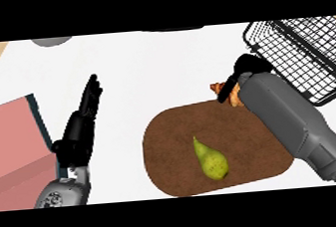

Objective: Pick the croissant from the cutting board and place it in the tiered basket

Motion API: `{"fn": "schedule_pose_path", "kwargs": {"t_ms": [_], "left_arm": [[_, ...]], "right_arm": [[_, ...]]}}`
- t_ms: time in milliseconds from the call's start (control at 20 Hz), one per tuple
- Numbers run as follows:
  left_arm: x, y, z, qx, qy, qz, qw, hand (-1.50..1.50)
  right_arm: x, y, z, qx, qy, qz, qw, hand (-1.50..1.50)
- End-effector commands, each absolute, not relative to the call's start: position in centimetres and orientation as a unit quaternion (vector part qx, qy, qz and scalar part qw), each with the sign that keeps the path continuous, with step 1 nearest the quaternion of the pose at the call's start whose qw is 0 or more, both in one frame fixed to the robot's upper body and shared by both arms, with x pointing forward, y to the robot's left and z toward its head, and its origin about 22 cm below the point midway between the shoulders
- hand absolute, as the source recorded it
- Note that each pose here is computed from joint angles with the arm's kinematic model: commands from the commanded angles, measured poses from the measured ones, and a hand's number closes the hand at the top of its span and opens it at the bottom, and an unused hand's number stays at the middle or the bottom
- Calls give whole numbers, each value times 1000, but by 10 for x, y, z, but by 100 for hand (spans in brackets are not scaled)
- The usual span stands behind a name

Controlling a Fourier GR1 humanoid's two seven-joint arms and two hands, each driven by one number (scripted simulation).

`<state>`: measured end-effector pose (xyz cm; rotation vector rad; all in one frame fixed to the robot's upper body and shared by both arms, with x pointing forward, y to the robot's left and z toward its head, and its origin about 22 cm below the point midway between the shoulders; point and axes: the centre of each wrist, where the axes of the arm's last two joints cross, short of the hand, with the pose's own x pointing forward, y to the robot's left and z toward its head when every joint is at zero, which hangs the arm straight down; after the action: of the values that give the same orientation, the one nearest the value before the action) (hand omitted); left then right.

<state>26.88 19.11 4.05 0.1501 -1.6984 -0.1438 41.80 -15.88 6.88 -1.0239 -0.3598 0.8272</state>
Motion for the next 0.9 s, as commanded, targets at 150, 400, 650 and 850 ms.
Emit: {"fn": "schedule_pose_path", "kwargs": {"t_ms": [150, 400, 650, 850], "left_arm": [[279, 188, 45, 54, -751, -70, 655, 0], [279, 182, 49, 57, -754, -71, 651, 0], [272, 182, 32, 60, -740, -75, 666, 0], [280, 186, 36, 67, -739, -68, 667, 0]], "right_arm": [[449, -165, 92, -562, -52, 195, 802, 150], [466, -167, 124, -622, -47, 156, 766, 150], [484, -164, 199, -677, -70, 118, 723, 150], [486, -143, 244, -704, -99, 100, 696, 150]]}}
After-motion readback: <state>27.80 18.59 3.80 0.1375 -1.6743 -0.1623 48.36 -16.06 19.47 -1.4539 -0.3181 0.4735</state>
